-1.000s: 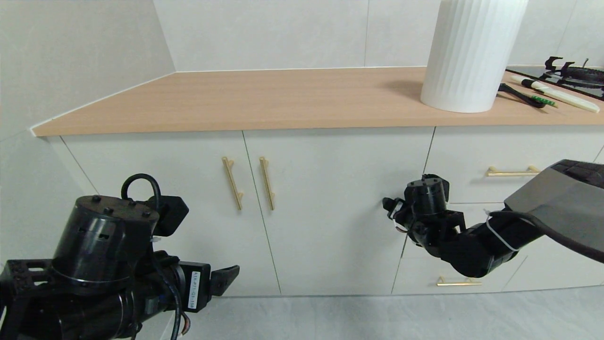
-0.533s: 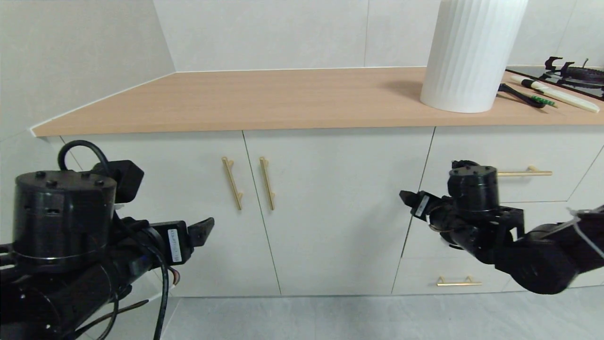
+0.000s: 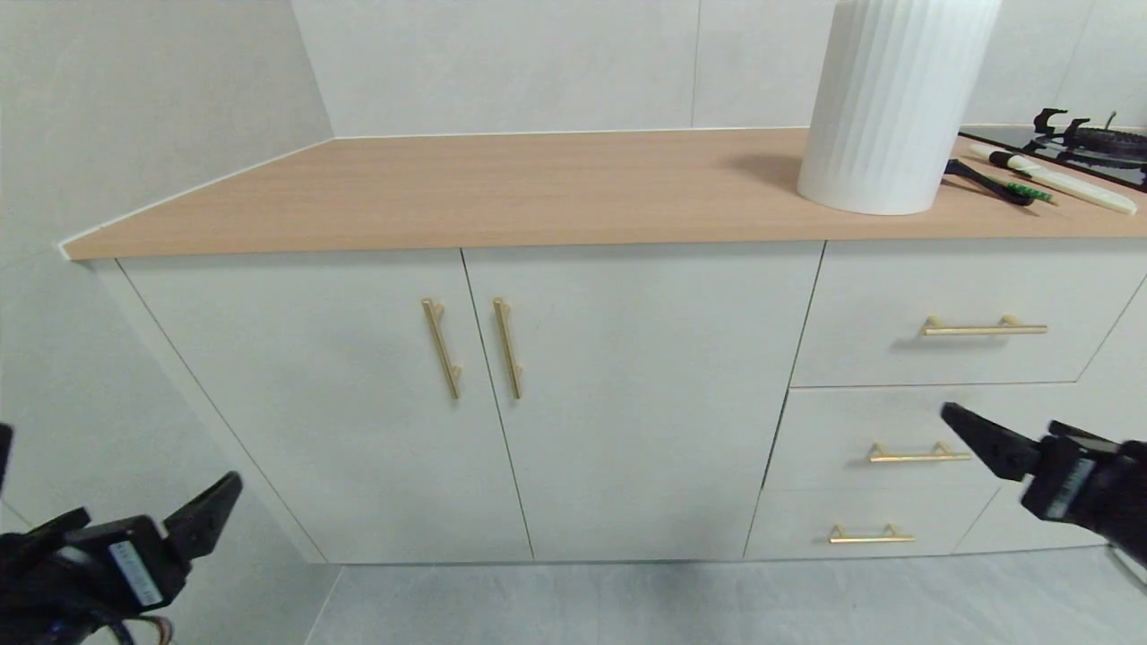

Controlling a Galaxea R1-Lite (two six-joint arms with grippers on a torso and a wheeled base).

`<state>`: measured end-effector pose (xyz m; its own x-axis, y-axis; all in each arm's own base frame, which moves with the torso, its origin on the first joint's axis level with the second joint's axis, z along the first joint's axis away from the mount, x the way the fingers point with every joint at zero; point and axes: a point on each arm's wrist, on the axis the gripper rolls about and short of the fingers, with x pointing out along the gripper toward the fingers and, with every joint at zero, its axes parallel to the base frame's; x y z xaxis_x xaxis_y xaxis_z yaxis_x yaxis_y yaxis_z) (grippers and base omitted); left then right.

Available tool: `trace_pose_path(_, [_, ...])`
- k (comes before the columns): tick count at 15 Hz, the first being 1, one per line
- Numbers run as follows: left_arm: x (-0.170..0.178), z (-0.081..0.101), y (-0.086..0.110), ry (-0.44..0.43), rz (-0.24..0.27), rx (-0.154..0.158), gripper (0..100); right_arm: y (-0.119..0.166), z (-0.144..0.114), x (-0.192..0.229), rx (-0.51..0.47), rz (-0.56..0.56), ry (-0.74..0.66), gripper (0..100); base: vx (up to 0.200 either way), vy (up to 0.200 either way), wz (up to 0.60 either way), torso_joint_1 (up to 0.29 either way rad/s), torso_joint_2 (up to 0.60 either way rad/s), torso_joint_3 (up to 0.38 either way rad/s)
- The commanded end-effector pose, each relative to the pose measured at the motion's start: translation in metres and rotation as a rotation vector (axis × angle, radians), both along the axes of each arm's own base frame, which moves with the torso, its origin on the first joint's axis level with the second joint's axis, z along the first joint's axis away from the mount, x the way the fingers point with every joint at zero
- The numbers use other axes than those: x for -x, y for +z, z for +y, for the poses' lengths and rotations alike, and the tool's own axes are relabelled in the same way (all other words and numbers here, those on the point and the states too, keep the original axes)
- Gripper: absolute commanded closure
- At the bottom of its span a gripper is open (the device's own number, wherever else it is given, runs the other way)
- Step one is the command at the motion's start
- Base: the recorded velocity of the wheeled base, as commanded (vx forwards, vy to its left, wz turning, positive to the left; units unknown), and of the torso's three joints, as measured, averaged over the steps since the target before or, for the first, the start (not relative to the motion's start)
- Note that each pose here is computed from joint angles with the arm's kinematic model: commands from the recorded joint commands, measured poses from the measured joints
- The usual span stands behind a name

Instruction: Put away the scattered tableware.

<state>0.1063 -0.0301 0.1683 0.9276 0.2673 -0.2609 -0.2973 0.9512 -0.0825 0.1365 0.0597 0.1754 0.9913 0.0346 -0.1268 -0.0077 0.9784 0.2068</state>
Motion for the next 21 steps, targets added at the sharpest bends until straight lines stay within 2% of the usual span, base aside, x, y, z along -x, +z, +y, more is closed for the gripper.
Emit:
trace_pose_path(1, [0.062, 0.032, -0.010, 0.120, -0.125, -0.003, 0, -0.020, -0.051, 0.088, 0.142, -0.169, -0.121, 0, 0.000, 0.000, 0.00, 0.000, 0.00, 0.000])
trace_pose_path(2, [0.077, 0.037, -0.013, 0.124, -0.139, -0.017, 0, -0.027, -0.058, 0.098, 0.151, -0.163, -0.181, 0, 0.000, 0.000, 0.00, 0.000, 0.00, 0.000])
trace_pose_path(5, [0.114, 0.045, -0.029, 0.090, -0.172, -0.033, 0, -0.045, -0.068, 0.134, 0.161, -0.189, -0.214, 0, 0.000, 0.000, 0.00, 0.000, 0.00, 0.000])
trace_pose_path(6, [0.127, 0.048, -0.037, 0.095, -0.187, -0.048, 0, -0.057, -0.071, 0.151, 0.219, -0.211, -0.265, 0, 0.000, 0.000, 0.00, 0.000, 0.00, 0.000])
trace_pose_path(7, [0.133, 0.049, -0.043, 0.109, -0.187, -0.054, 0, -0.063, -0.072, 0.158, 0.259, -0.212, -0.289, 0, 0.000, 0.000, 0.00, 0.000, 0.00, 0.000])
trace_pose_path(9, [0.138, 0.049, -0.055, 0.126, -0.174, -0.089, 0, -0.060, -0.073, 0.158, 0.265, -0.227, -0.379, 0, 0.000, 0.000, 0.00, 0.000, 0.00, 0.000])
trace_pose_path(10, [0.138, 0.048, -0.057, 0.139, -0.164, -0.092, 0, -0.060, -0.072, 0.158, 0.265, -0.229, -0.389, 0, 0.000, 0.000, 0.00, 0.000, 0.00, 0.000])
trace_pose_path(12, [0.135, 0.046, -0.073, 0.269, -0.113, -0.100, 0, -0.073, -0.069, 0.165, 0.288, -0.243, -0.507, 0, 0.000, 0.000, 0.00, 0.000, 0.00, 0.000])
trace_pose_path(13, [0.136, 0.044, -0.084, 0.327, -0.119, -0.100, 0, -0.082, -0.069, 0.163, 0.284, -0.229, -0.499, 0, 0.000, 0.000, 0.00, 0.000, 0.00, 0.000])
trace_pose_path(14, [0.140, 0.042, -0.086, 0.308, -0.183, -0.082, 0, -0.084, -0.070, 0.163, 0.273, -0.218, -0.503, 0, 0.000, 0.000, 0.00, 0.000, 0.00, 0.000])
trace_pose_path(16, [0.140, 0.042, -0.086, 0.288, -0.191, -0.079, 0, -0.086, -0.069, 0.162, 0.250, -0.207, -0.479, 0, 0.000, 0.000, 0.00, 0.000, 0.00, 0.000])
trace_pose_path(18, [0.138, 0.040, -0.085, 0.166, -0.179, -0.121, 0, -0.091, -0.066, 0.161, 0.243, -0.175, -0.349, 0, 0.000, 0.000, 0.00, 0.000, 0.00, 0.000])
trace_pose_path(19, [0.136, 0.038, -0.086, 0.071, -0.186, -0.157, 0, -0.095, -0.066, 0.160, 0.237, -0.140, -0.311, 0, 0.000, 0.000, 0.00, 0.000, 0.00, 0.000])
trace_pose_path(20, [0.133, 0.036, -0.087, -0.010, -0.215, -0.189, 0, -0.095, -0.066, 0.160, 0.237, -0.146, -0.296, 0, 0.000, 0.000, 0.00, 0.000, 0.00, 0.000])
trace_pose_path(21, [0.130, 0.034, -0.089, -0.094, -0.255, -0.195, 0, -0.095, -0.065, 0.160, 0.236, -0.151, -0.270, 0, 0.000, 0.000, 0.00, 0.000, 0.00, 0.000])
